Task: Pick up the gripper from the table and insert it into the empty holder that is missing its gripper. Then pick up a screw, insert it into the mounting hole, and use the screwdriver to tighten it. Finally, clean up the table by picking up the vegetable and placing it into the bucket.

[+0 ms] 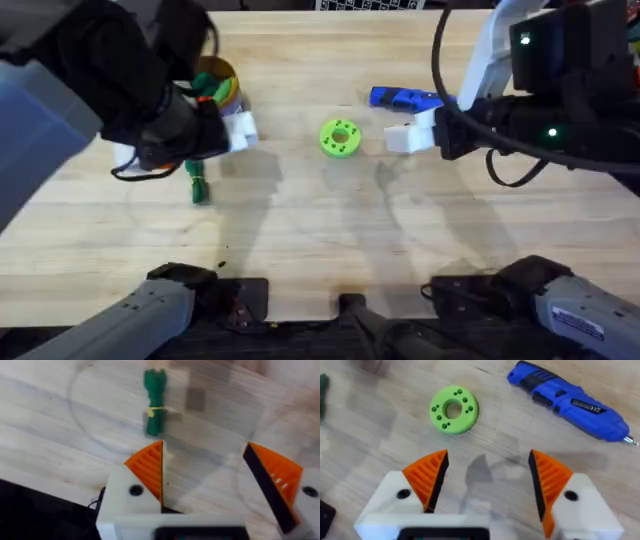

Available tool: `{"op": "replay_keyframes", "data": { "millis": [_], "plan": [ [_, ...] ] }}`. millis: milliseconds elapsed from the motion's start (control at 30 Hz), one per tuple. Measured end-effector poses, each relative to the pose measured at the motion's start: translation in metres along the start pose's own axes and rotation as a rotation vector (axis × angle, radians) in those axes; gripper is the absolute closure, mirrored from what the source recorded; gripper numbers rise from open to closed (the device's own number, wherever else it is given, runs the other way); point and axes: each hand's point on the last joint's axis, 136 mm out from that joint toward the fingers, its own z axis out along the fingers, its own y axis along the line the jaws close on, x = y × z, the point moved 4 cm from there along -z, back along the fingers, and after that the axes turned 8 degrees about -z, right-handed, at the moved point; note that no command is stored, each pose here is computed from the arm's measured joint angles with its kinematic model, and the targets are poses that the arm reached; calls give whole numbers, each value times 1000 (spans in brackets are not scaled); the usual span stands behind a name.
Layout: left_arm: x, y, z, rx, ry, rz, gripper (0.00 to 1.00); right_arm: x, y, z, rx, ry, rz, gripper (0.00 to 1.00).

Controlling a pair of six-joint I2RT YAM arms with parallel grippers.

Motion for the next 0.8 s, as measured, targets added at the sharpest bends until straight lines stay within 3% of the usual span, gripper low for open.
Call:
{"op": "replay_keyframes", "data": {
  "millis": [167, 367, 633, 800],
  "plan": [
    [-11, 26, 23, -51, 15, -157, 15, 0, 0, 0, 0, 0, -1, 51],
    [-4, 50, 60, -131, 92, -244, 15, 0, -3, 0, 25, 2, -1, 51],
    [-26, 43, 87, -98, 41, -178, 15, 1, -8, 0, 61, 4, -1, 51],
    [-23, 45, 104, -152, 89, -114, 15, 1, -8, 0, 61, 4, -1, 50]
  ]
}}
